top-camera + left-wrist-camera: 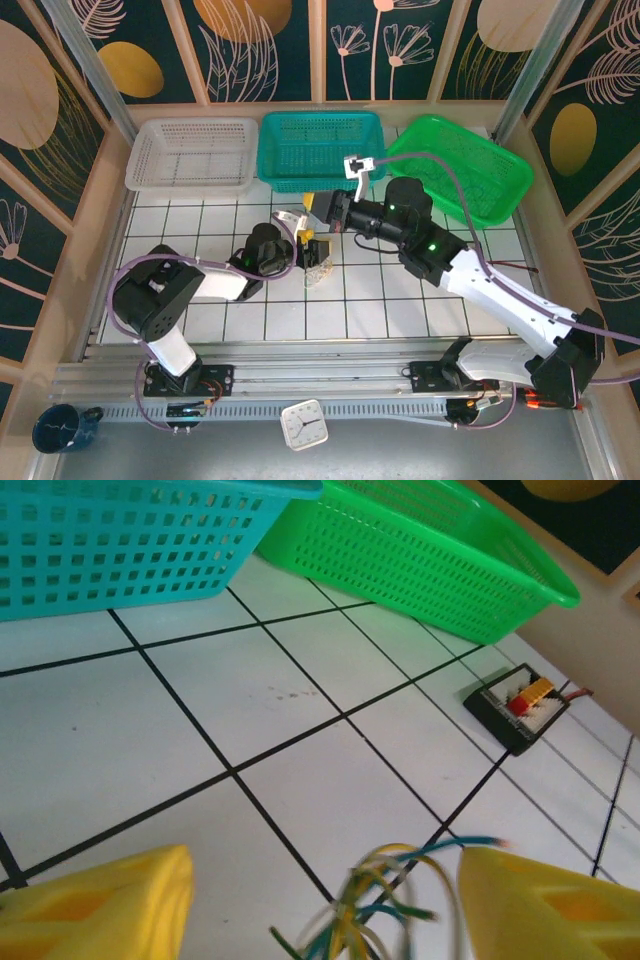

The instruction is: Untangle the cables

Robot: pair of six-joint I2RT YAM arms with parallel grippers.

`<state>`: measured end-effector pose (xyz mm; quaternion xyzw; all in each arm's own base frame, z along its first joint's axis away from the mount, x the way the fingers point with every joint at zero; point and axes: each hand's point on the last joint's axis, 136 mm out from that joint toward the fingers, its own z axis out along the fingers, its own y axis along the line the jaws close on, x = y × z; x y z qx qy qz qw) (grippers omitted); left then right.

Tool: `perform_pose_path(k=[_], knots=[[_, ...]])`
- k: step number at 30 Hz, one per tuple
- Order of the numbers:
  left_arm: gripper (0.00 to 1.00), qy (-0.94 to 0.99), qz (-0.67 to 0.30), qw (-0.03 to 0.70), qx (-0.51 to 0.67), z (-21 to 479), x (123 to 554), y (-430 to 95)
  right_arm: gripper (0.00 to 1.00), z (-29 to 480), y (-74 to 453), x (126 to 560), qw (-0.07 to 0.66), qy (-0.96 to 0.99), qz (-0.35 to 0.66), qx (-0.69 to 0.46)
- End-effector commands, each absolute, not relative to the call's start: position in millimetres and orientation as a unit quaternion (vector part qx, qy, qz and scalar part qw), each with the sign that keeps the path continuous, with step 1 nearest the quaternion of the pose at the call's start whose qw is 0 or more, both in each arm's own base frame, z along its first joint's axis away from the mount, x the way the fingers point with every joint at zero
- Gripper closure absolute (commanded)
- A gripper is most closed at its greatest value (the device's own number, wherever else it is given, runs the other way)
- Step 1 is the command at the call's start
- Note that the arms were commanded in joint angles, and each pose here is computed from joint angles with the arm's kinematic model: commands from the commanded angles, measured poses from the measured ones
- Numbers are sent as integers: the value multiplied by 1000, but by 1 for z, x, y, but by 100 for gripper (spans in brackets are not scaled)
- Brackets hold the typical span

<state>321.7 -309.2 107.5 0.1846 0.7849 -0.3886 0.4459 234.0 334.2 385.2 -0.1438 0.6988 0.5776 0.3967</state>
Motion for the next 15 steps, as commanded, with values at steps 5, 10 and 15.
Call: perform_pose_path(k=[5,10,15], knots=[[46,796,-377,444,163,82,316,-297,100,466,310,245,462,634,604,-143],[53,808,-368,433,153,65,307,-287,100,500,286,256,490,603,616,-129],[62,816,-366,422,146,54,301,-282,100,527,263,258,521,576,618,-120]])
